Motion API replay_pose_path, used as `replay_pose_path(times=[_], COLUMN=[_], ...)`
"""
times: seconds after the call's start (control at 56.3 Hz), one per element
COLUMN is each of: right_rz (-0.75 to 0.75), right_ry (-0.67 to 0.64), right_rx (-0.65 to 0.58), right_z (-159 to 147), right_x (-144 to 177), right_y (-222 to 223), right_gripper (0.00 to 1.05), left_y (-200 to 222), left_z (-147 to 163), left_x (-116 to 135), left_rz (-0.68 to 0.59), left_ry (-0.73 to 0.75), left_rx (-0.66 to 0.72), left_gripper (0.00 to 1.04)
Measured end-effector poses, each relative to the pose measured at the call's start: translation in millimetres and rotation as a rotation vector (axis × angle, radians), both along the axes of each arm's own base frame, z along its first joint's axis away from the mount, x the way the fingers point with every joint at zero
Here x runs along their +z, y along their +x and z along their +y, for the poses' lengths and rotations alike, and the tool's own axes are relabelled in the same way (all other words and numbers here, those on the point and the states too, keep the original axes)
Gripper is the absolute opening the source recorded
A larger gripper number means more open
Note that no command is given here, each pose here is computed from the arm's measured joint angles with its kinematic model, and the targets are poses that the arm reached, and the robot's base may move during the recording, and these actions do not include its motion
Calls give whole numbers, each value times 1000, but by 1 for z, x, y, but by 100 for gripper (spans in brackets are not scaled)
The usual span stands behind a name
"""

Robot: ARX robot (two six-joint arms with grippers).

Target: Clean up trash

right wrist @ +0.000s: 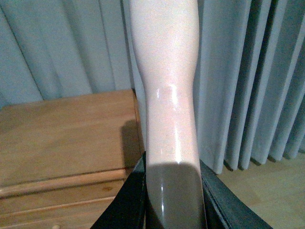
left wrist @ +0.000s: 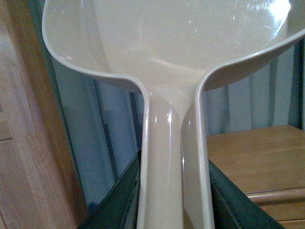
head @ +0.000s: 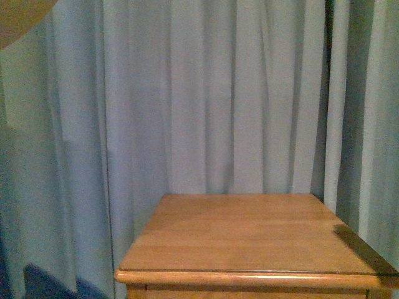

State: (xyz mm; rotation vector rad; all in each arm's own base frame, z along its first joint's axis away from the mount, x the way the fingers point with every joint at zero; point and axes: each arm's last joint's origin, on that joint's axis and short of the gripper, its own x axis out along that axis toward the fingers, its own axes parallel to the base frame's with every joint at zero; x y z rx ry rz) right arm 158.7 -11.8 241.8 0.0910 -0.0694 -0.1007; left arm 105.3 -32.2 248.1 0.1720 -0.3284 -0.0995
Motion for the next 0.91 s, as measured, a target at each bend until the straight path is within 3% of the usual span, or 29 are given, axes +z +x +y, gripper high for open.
replay_pose_path(times=[0.178, 0.906], right_rz=[-101, -115], right_ry=[12, 1], right_rx=[-25, -18], right_z=[2, 8], right_x=[10, 13], right_y=[-2, -7], right_gripper=[21, 21], left_y=[0, 0], left_z=[0, 0], left_x=[0, -1], left_rz=[0, 0], left_ry=[0, 0], left_rx=[0, 2], left_gripper=[28, 28])
